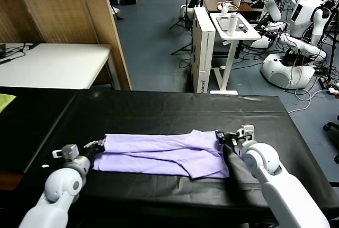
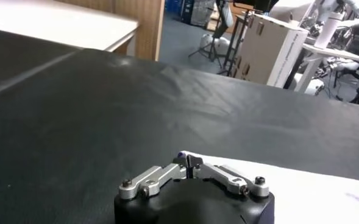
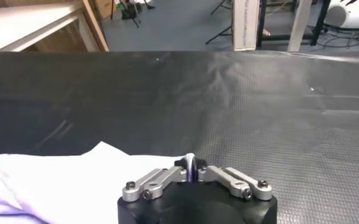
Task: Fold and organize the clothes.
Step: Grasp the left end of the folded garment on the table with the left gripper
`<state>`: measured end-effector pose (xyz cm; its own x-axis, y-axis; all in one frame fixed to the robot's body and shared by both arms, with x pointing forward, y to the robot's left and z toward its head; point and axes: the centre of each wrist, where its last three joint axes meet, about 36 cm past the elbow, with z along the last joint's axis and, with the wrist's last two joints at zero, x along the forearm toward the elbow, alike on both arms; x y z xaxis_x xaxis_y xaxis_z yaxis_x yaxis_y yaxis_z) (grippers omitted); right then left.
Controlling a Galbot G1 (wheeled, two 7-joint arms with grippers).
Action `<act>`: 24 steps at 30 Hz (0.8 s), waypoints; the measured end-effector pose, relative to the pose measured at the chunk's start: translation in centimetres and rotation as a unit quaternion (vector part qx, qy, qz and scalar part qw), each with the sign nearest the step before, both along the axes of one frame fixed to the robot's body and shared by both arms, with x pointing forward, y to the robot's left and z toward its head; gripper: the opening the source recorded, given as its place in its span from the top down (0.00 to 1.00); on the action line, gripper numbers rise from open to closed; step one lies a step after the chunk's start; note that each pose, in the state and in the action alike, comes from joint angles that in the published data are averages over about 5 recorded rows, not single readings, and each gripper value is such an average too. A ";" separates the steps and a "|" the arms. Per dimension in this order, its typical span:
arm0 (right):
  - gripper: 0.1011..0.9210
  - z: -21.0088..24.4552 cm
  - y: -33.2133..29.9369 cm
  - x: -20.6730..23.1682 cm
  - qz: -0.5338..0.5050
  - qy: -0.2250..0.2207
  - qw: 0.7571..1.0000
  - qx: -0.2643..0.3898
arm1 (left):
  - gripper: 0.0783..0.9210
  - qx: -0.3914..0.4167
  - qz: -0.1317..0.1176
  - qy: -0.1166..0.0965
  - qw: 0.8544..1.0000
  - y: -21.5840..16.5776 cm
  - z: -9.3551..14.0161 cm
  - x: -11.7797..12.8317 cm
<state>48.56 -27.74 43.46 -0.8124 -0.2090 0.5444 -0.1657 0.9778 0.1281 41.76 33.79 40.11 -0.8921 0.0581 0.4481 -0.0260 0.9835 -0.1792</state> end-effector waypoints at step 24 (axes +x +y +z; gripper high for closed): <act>0.30 0.2 -1.3 -1.9 0.009 -0.059 0.998 0.037 | 0.56 0.008 0.007 -0.024 1.000 1.1 1.1 3.1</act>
<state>46.69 -29.07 43.68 -0.8659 -0.2606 0.4270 -0.2021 0.9631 0.1780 44.85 34.89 41.24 -0.9132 0.0391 0.4057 -0.0309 0.9859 -0.1646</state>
